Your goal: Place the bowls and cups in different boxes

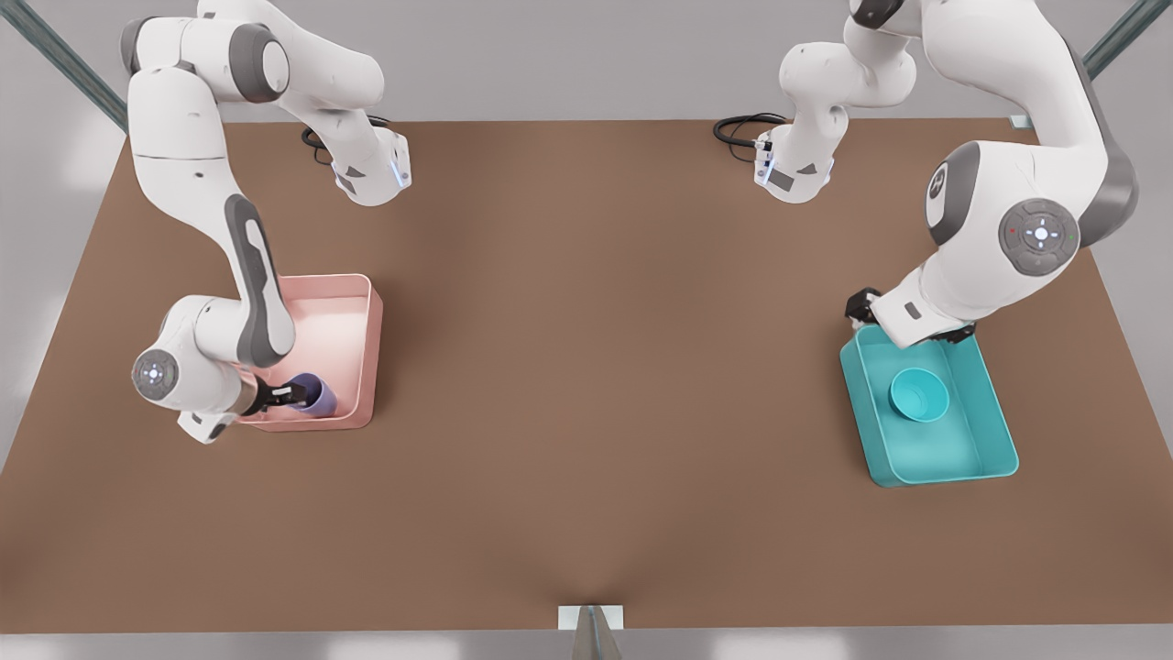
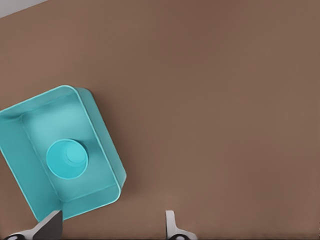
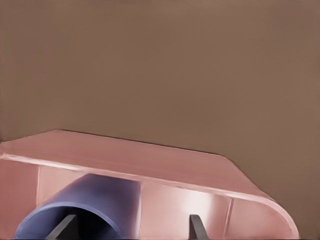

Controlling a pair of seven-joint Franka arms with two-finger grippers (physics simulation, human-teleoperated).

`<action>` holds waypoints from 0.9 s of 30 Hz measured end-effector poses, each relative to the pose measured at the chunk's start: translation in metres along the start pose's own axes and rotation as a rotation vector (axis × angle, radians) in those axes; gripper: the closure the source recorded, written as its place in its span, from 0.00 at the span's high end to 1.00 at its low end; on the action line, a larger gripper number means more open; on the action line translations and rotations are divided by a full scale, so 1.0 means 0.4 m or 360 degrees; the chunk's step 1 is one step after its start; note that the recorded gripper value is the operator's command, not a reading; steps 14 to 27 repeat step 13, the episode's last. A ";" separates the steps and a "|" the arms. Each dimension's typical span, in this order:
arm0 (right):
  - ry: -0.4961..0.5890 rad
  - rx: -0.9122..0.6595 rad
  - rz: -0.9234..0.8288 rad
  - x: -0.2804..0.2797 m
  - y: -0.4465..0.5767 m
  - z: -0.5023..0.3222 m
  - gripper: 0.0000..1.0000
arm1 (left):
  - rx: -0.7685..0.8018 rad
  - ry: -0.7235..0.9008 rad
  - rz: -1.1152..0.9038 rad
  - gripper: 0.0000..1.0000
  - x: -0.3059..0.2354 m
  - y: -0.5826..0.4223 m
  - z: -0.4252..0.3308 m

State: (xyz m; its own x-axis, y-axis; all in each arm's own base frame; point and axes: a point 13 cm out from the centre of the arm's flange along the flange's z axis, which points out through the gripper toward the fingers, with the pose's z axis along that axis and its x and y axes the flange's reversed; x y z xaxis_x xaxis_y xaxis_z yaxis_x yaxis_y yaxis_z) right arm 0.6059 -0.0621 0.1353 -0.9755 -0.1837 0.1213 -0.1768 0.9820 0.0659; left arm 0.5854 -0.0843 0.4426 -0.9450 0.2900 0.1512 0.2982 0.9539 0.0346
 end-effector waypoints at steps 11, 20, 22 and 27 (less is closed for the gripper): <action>-0.0205 0.0065 -0.0039 0.089 0.100 -0.698 1.00 | 0.0011 0.0079 -0.0041 1.00 0.023 0.003 0.019; -0.0154 0.0071 -0.0027 0.127 0.112 -0.725 1.00 | 0.0012 0.0082 -0.0045 1.00 0.024 0.003 0.020; -0.0154 0.0071 -0.0027 0.127 0.112 -0.725 1.00 | 0.0012 0.0082 -0.0045 1.00 0.024 0.003 0.020; -0.0154 0.0071 -0.0027 0.127 0.112 -0.725 1.00 | 0.0012 0.0082 -0.0045 1.00 0.024 0.003 0.020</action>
